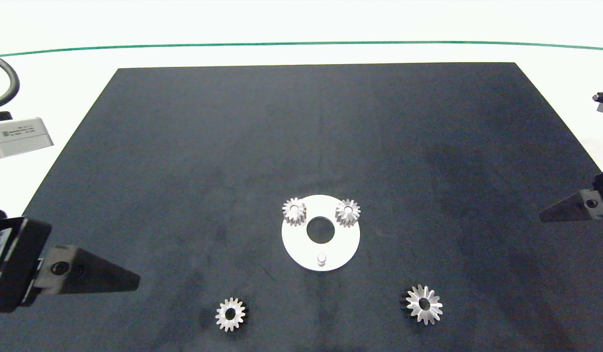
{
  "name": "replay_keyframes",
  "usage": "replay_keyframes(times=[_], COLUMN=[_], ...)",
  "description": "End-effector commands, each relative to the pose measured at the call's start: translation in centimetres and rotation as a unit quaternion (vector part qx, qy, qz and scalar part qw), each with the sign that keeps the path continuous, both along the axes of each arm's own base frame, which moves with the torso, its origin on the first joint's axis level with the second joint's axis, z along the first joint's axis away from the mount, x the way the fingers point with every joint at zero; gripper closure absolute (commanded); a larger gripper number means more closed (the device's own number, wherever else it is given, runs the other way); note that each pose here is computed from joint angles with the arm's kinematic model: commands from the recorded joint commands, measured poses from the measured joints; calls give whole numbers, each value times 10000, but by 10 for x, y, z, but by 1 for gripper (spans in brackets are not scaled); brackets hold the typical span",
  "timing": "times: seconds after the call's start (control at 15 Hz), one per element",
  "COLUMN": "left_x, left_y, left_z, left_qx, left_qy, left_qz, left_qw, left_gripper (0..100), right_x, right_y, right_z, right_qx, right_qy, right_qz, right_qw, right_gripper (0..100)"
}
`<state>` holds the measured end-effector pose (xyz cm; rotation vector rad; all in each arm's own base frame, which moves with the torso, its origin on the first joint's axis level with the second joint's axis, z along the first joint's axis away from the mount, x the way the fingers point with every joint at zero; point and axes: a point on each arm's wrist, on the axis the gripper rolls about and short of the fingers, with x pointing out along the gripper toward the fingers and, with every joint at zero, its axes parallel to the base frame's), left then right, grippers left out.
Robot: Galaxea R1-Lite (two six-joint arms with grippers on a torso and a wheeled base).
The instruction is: Remove an incorrectly installed larger gear and replace it with the correct smaller gear
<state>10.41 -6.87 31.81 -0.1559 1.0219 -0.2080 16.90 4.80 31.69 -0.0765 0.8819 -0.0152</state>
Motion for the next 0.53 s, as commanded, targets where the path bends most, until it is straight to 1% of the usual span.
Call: replay_keyframes(times=[0.07,0.13,0.2,0.27,0.33,0.4,0.53], left_x=[6,9,10,12,12,14,19], left_y=[-18,-25,-28,-30,-33,-39,-51], left_z=[-21,-29,-34,-34,-36,-43,-51], left_qx=[254,309,263,213,194,328,630], left_qy=[60,25,-23,-49,-7,76,-43], left_qz=[-87,-63,-53,-36,-37,-101,67], left_qw=[9996,9995,9996,9998,9998,9994,9980], left_gripper=[0,0,0,0,0,0,0], right_x=[0,0,1,1,2,2,3], right_y=[0,0,0,0,0,0,1], right_z=[-1,-2,-2,-2,-3,-3,-3], right_qx=[-13,-18,-29,-20,-20,-26,-23], right_qy=[45,60,72,67,67,65,74], right_qz=[0,0,-12,-7,-15,-20,-7], right_qw=[10000,10000,10000,10000,10000,10000,10000], right_gripper=[9,9,9,9,9,9,9])
